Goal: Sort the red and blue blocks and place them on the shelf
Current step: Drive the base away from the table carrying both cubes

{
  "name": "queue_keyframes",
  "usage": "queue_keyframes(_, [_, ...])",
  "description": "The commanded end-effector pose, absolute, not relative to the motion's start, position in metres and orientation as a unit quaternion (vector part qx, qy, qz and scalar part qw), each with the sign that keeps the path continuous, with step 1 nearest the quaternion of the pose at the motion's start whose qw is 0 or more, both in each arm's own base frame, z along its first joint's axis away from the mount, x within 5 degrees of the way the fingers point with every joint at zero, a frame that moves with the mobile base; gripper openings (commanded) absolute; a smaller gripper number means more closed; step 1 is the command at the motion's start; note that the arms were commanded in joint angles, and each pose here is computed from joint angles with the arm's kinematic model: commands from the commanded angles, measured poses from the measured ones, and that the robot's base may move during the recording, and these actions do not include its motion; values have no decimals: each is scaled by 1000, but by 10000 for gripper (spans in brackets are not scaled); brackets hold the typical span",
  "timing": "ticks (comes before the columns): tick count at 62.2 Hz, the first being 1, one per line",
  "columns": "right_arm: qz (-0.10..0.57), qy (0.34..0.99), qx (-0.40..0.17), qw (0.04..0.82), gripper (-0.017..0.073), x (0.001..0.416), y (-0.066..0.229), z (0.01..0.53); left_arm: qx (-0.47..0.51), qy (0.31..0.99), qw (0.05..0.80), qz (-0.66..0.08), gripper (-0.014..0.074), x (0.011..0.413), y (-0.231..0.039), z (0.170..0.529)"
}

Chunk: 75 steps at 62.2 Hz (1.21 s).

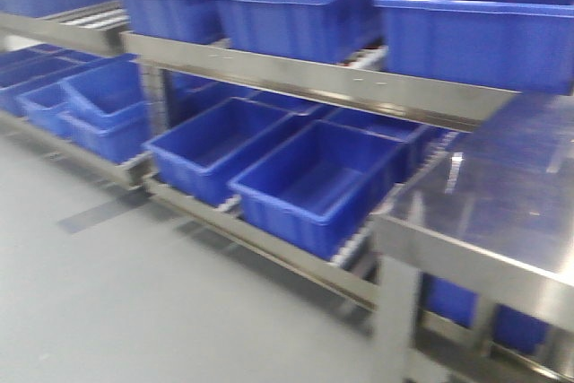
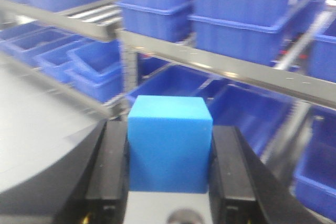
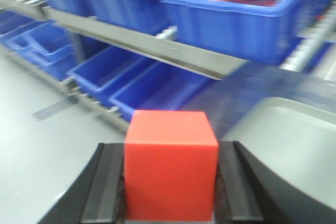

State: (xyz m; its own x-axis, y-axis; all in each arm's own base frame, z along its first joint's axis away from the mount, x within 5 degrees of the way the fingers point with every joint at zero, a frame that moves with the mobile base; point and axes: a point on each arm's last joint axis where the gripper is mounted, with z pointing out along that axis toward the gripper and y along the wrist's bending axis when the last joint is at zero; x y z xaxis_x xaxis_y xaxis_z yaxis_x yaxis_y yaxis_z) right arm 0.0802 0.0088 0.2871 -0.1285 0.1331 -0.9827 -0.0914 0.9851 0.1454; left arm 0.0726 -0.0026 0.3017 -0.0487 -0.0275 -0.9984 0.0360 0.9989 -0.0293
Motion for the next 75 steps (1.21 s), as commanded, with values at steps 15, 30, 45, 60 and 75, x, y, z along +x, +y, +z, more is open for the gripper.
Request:
queue_keyframes(15, [87,712,14,697,51,81,9,303,1,683,730,-34,132,71,-3,321])
queue_keyframes(30, [87,712,14,697,51,81,9,303,1,683,730,-34,132,71,-3,321])
queue_keyframes(45, [87,712,14,697,51,81,9,303,1,683,730,-34,132,71,-3,321])
queue_keyframes(60, [87,712,14,697,51,81,9,303,1,683,730,-34,132,71,-3,321])
queue_keyframes(75, [87,712,14,697,51,81,9,303,1,683,730,-34,132,71,-3,321])
